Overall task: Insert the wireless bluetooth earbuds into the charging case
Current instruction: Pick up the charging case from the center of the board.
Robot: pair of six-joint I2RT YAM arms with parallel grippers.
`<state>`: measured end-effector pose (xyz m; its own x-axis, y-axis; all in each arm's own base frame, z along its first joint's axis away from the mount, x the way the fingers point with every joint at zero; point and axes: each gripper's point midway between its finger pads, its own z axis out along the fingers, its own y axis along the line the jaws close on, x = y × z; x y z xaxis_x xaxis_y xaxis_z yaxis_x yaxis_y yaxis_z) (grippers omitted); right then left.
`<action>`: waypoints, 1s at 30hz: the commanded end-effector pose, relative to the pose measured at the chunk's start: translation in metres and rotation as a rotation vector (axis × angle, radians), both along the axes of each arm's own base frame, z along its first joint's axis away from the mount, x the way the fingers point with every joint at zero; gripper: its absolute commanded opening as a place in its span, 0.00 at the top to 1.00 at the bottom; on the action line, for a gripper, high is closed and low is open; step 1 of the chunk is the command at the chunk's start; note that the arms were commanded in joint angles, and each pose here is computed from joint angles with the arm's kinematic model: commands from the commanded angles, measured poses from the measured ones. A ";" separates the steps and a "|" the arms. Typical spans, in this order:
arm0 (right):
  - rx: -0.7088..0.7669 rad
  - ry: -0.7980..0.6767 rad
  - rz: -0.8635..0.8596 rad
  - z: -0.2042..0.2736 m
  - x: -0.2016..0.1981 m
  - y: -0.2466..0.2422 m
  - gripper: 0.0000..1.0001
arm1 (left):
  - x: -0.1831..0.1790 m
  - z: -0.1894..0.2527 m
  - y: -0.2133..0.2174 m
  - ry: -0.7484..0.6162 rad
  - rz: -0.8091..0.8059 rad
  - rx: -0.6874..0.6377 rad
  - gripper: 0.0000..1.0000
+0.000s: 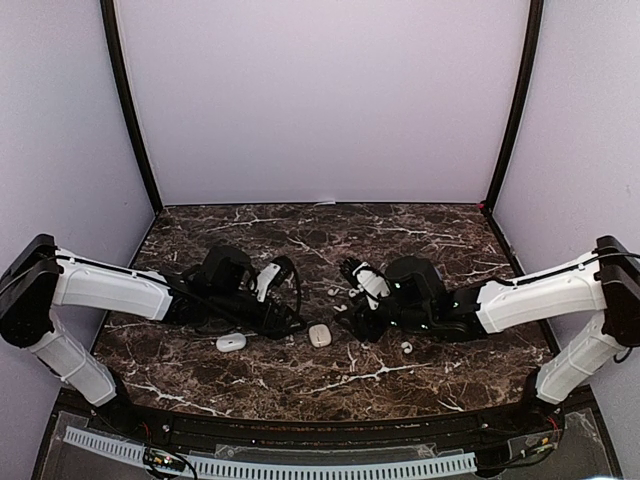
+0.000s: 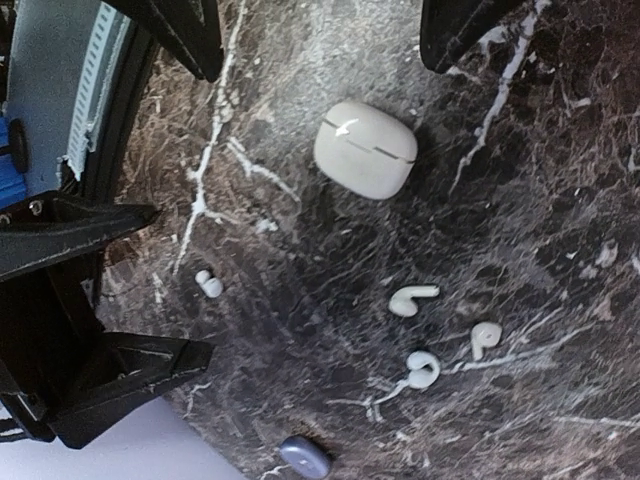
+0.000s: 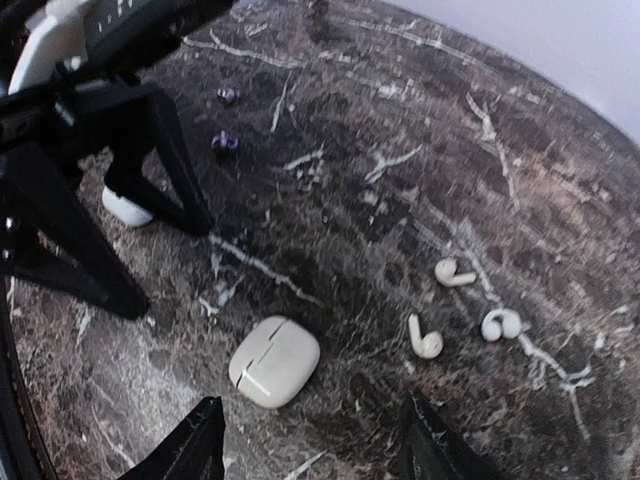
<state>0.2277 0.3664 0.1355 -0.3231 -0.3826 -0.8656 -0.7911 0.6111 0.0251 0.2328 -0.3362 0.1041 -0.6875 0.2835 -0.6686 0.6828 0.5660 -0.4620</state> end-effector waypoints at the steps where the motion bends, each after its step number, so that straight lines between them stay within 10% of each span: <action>1: -0.004 0.237 0.068 -0.042 -0.018 -0.006 0.41 | 0.008 -0.015 0.011 -0.006 0.063 0.063 0.22; 12: -0.041 0.426 0.119 -0.067 0.012 0.003 0.53 | -0.017 -0.036 0.001 0.272 0.113 -0.091 0.27; 30: -0.248 0.410 -0.134 -0.095 0.006 0.027 0.36 | 0.026 -0.027 0.085 0.178 0.411 -0.025 0.27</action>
<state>0.2351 0.3941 0.0503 -0.6068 -0.5204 -0.6009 -0.7441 0.6376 0.1992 0.2541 -0.2648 0.0709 -0.8751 -0.0557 -0.4807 0.3069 0.7041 -0.6403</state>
